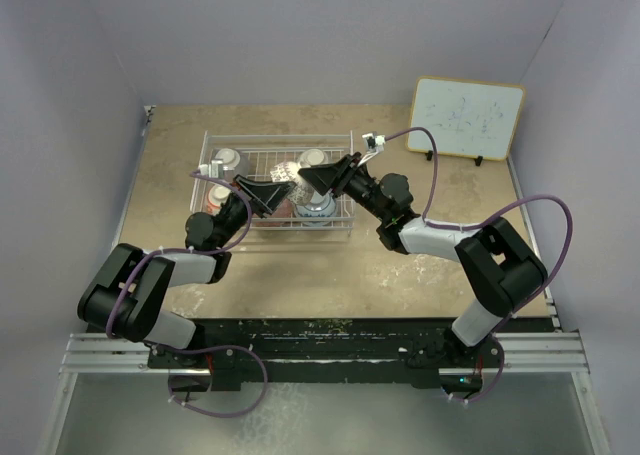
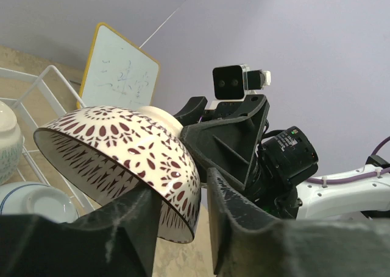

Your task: Unload the bowls from the dish rack

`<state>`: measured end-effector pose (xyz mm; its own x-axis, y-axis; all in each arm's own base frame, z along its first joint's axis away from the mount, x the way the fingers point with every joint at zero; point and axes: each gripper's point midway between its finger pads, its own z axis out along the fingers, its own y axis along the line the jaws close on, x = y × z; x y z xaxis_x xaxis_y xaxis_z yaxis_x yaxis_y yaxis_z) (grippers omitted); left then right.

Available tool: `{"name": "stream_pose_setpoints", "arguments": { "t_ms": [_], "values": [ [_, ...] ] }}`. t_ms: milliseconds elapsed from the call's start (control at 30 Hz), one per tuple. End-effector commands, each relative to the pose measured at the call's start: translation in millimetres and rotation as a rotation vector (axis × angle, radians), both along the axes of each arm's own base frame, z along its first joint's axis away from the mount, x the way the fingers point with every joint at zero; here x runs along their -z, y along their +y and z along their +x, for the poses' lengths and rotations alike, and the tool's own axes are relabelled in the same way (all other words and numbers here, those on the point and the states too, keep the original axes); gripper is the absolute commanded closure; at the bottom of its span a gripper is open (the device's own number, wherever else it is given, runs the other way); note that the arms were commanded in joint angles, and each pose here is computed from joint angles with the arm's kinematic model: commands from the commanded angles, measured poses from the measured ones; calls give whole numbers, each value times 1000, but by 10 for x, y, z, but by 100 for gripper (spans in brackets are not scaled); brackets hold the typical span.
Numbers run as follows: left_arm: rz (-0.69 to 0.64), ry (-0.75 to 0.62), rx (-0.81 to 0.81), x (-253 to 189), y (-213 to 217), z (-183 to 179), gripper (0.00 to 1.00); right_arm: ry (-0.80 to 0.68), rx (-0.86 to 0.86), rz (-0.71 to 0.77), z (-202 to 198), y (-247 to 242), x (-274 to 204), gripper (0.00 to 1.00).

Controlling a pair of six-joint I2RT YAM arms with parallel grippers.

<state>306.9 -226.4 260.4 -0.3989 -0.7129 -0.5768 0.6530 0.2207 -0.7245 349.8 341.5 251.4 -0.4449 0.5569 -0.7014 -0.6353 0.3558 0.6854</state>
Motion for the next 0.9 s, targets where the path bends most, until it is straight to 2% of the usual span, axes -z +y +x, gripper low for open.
{"name": "stream_pose_setpoints", "arguments": {
  "t_ms": [0,133,300,433,633,767,867],
  "values": [
    [-80,-157,-2,-438,39,-113,65,-123,-26,96,-82,11,-440,100],
    [-84,-153,-5,-439,42,-110,85,-120,-33,95,-81,27,-418,100],
    [-90,-143,21,-444,8,-109,98,-128,-33,87,-85,29,-406,100],
    [-70,-137,32,-387,-18,-109,100,-134,-13,72,-82,-3,-411,100],
    [19,-91,73,-255,-129,-62,100,-133,-11,50,-136,-51,-405,71],
    [92,-81,76,-218,-168,-52,100,-135,53,-6,-91,-146,-414,62],
    [186,-48,64,-191,-211,-3,100,-113,130,-84,-24,-267,-370,50]
  ]
}}
